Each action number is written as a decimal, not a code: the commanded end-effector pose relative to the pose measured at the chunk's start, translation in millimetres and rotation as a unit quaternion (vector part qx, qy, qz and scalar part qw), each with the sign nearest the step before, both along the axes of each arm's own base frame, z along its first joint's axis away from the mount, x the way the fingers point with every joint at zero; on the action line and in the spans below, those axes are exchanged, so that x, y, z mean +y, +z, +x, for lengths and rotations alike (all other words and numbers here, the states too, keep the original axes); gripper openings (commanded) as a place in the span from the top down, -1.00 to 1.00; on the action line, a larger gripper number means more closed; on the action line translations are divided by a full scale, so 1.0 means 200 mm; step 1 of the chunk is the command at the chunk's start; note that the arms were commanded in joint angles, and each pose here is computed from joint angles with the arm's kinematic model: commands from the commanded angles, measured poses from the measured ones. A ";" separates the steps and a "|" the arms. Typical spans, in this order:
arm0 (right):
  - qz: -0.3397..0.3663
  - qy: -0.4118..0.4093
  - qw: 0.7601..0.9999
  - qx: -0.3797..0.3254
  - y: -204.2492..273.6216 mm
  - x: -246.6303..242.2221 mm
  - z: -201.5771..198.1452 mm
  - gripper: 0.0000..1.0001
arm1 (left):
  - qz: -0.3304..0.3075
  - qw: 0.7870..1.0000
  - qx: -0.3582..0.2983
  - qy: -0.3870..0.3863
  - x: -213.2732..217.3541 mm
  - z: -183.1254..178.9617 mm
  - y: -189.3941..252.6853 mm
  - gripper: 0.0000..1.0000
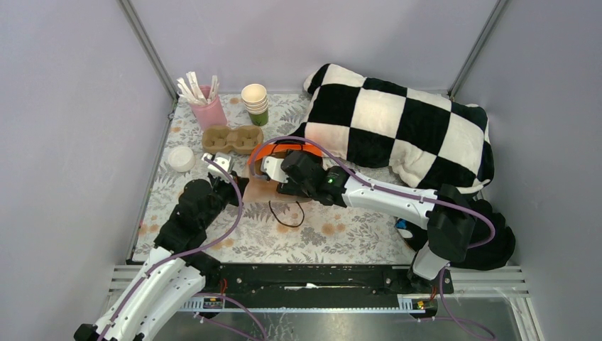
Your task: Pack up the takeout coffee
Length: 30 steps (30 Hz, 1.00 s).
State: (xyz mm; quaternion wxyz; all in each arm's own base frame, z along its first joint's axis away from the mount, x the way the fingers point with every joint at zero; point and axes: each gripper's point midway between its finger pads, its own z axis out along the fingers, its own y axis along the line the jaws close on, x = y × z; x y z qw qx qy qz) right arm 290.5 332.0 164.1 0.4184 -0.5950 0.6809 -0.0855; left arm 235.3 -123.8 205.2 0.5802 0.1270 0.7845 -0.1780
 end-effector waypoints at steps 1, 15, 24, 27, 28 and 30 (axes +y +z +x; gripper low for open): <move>0.014 -0.026 0.999 -0.034 0.13 -0.05 0.06 -0.53 | -0.006 1.000 -0.006 0.010 0.01 0.02 0.02 1.00; 0.014 -0.037 0.998 -0.039 0.07 -0.04 0.11 -0.54 | -0.006 1.000 -0.008 0.011 0.01 0.01 0.02 1.00; 0.000 -0.047 0.998 -0.035 0.03 -0.04 0.12 -0.54 | -0.005 1.000 -0.007 0.008 0.01 0.01 0.03 1.00; 0.004 -0.052 0.998 -0.033 0.05 -0.06 0.11 -0.54 | -0.005 1.000 -0.007 0.008 0.01 0.01 0.03 1.00; 0.004 -0.051 0.998 -0.033 0.05 -0.07 0.11 -0.55 | -0.005 1.000 -0.007 0.008 0.01 0.02 0.03 1.00; 0.002 -0.051 0.998 -0.032 0.03 -0.07 0.11 -0.55 | -0.004 1.000 -0.006 0.008 0.01 0.02 0.03 1.00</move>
